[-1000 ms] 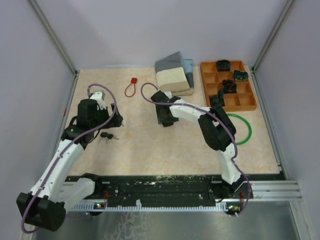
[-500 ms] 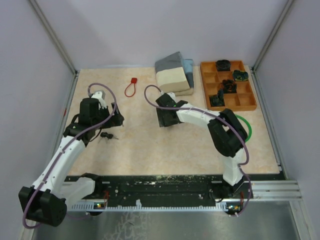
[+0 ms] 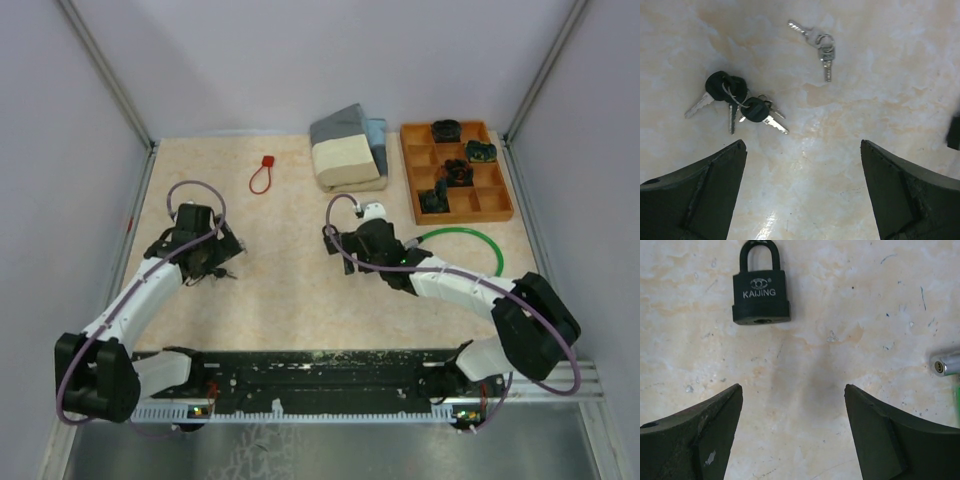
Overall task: Unlock with the key
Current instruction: Move the key to the center of the board.
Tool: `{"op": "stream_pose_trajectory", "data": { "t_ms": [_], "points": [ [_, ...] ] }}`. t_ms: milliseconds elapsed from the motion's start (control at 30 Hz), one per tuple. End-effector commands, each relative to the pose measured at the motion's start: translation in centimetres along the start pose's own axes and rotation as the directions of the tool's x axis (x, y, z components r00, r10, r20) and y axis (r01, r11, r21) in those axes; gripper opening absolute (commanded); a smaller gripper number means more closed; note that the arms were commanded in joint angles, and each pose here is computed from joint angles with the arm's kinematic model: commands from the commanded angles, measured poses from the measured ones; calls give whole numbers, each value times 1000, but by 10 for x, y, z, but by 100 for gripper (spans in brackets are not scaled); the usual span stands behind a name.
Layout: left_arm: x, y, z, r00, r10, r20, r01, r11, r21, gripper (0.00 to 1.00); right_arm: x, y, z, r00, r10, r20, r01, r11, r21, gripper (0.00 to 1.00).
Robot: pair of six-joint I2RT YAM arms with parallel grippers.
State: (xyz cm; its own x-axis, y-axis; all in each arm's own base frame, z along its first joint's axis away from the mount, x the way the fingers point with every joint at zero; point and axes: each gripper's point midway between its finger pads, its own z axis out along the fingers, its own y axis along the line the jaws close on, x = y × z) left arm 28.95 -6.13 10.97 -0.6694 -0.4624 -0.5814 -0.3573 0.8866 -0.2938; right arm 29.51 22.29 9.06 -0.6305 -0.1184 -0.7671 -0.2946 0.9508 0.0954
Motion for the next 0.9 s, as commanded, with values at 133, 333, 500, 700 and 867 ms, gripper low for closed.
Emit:
{"op": "stream_pose_trajectory", "data": {
  "t_ms": [133,333,500,700,867],
  "points": [
    [14,50,18,981,-192,-3,182,937,-298,97,-29,5,-13,978,45,204,-35,998,-51,82],
    [15,61,38,977,-214,-6,196,904,-379,90,-33,-13,-18,966,44,255,-53,998,29,82],
    [1,65,53,982,-188,5,174,898,-404,73,-33,-15,-19,964,43,262,-54,998,37,82],
    [-4,67,67,984,-176,-3,158,892,-424,58,-32,-15,-18,964,38,264,-50,998,40,82],
    [6,69,74,982,-184,-41,149,891,-428,47,-32,-17,-17,964,29,266,-45,998,53,82]
  ]
}}
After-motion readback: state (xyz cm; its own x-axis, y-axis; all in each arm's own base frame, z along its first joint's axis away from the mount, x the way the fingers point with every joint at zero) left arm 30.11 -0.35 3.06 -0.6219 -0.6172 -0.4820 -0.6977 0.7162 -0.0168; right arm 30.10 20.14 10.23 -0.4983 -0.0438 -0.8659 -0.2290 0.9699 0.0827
